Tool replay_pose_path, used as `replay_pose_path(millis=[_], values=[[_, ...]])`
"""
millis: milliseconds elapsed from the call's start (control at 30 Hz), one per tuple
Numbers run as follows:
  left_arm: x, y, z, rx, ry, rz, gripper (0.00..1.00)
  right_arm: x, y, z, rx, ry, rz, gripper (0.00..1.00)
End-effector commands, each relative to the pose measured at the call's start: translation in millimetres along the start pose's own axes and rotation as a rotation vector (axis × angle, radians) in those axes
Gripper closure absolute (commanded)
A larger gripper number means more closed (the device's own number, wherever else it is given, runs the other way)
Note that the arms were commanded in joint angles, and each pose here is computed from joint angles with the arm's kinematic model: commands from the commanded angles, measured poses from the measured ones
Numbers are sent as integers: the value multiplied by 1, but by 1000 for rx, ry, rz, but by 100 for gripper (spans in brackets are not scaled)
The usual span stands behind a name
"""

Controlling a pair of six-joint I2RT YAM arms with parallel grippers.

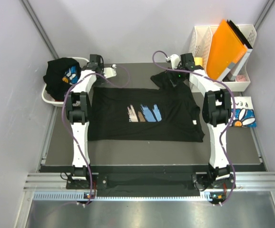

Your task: Fold and stack the t-shirts

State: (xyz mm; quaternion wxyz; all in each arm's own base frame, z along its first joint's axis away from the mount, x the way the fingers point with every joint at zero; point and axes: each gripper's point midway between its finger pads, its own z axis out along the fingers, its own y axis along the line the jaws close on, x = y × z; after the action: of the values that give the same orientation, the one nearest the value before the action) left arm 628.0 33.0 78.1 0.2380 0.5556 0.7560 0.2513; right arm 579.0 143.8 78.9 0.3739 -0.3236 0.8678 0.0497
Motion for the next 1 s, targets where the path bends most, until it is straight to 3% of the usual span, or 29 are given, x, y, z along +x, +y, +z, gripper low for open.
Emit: replay_pose_path(millis=[0,300,467,533,600,667,800,967], values=[[-12,6,-6,12,-48,104,24,-59,-6,-48,34,-150,-26,32],[-31,-26,-25,165,-178,50,23,-65,-10,-49,51,-154,-24,30],[-30,-12,-26,94,-142,-31,26,-63,-7,-47,46,-144,-32,29],[-18,7,-20,-19,-41,-149,42,-63,-5,-47,45,-141,-36,29],[-14,8,-20,-43,-4,-271,50,-63,-4,-46,43,-140,-35,29],[-10,10,-25,-60,17,-370,45,-62,-3,-45,41,-139,-31,28],[-17,-14,-35,10,-2,-614,46,-62,1,-44,34,-137,-38,28],[-24,-67,-29,182,0,-698,47,-68,3,-45,36,-146,-52,27]])
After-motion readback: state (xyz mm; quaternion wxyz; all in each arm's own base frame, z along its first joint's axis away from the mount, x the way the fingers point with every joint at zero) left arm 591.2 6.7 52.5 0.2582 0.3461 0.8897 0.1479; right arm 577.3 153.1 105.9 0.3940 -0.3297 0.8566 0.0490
